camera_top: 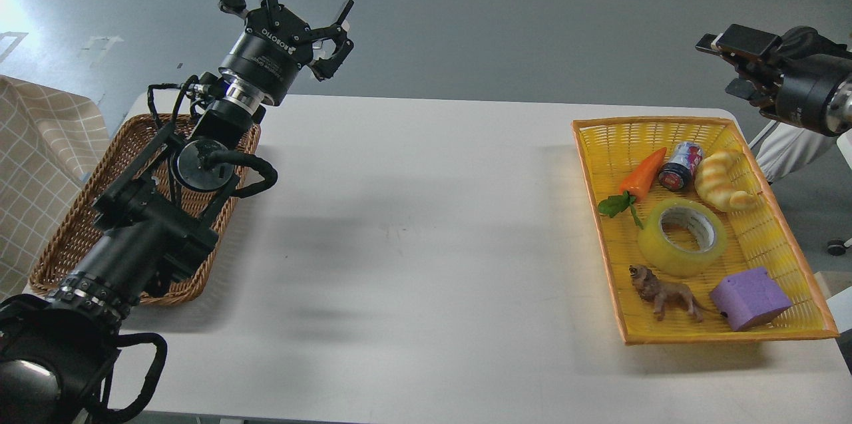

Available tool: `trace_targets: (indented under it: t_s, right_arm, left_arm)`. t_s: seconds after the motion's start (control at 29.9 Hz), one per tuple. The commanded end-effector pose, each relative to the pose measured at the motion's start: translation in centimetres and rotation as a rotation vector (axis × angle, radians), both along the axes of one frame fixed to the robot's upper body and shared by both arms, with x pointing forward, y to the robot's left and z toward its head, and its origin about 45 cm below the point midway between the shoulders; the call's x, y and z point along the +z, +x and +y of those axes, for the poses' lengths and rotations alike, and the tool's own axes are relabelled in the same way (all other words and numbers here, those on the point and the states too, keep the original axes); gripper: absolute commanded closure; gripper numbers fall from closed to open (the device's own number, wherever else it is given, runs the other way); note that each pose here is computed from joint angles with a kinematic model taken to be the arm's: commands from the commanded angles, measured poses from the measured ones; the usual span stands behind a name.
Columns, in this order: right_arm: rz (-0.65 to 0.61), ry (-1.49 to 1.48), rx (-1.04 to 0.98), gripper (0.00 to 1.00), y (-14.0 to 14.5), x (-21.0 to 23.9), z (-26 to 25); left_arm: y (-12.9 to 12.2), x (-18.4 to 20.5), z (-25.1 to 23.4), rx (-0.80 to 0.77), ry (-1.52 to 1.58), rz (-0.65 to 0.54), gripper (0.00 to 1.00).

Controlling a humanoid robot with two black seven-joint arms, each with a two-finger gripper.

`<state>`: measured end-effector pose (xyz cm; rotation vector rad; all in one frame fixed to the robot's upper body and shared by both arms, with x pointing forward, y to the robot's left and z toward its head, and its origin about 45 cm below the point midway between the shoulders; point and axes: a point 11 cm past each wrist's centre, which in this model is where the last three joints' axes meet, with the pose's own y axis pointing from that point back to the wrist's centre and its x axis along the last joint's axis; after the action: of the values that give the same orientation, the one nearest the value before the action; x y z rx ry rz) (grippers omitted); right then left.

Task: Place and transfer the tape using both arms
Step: 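Raise the right gripper and swing it over the yellow tray, then lower the right gripper into the yellow tape roll and grasp it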

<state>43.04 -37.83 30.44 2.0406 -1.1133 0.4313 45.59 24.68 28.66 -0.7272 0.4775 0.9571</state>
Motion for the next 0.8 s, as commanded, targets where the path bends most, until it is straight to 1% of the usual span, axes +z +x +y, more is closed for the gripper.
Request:
trace_targets:
  t_s: [0.0,0.13,0.2,0.27,0.43,0.53,0.77]
  right_arm:
    - [0.048,-0.077,0.01,0.0,-1.2,-1.4,-1.0]
    - [0.088,-0.14,0.045,0.0,-2.5,-2.1,-1.2]
    - [0.131,-0.17,0.078,0.0,-3.9,-3.5,-0.9]
    - [0.16,-0.176,0.095,0.01,-4.6,-4.6,-0.6]
    - [0.185,-0.267,0.131,0.02,-5.2,-6.2,-0.5]
    - [0.181,-0.38,0.164,0.02,-5.3,-7.2,-0.6]
    - [0.163,-0.532,0.209,0.03,-5.4,-8.0,-0.8]
  left_arm:
    - [0.0,-0.1,0.0,0.0,0.001,0.001,0.02]
    - [-0.1,-0.2,0.1,0.001,0.001,0.004,0.02]
    - [-0.1,-0.3,0.1,0.003,-0.002,0.006,0.02]
    - [-0.1,-0.3,0.0,0.002,-0.001,0.006,0.02]
    - [-0.1,-0.3,0.1,0.003,-0.004,0.005,0.02]
    - [-0.1,-0.2,0.0,0.002,-0.005,0.004,0.02]
    - [0.0,-0.1,0.0,0.002,-0.007,0.0,0.02]
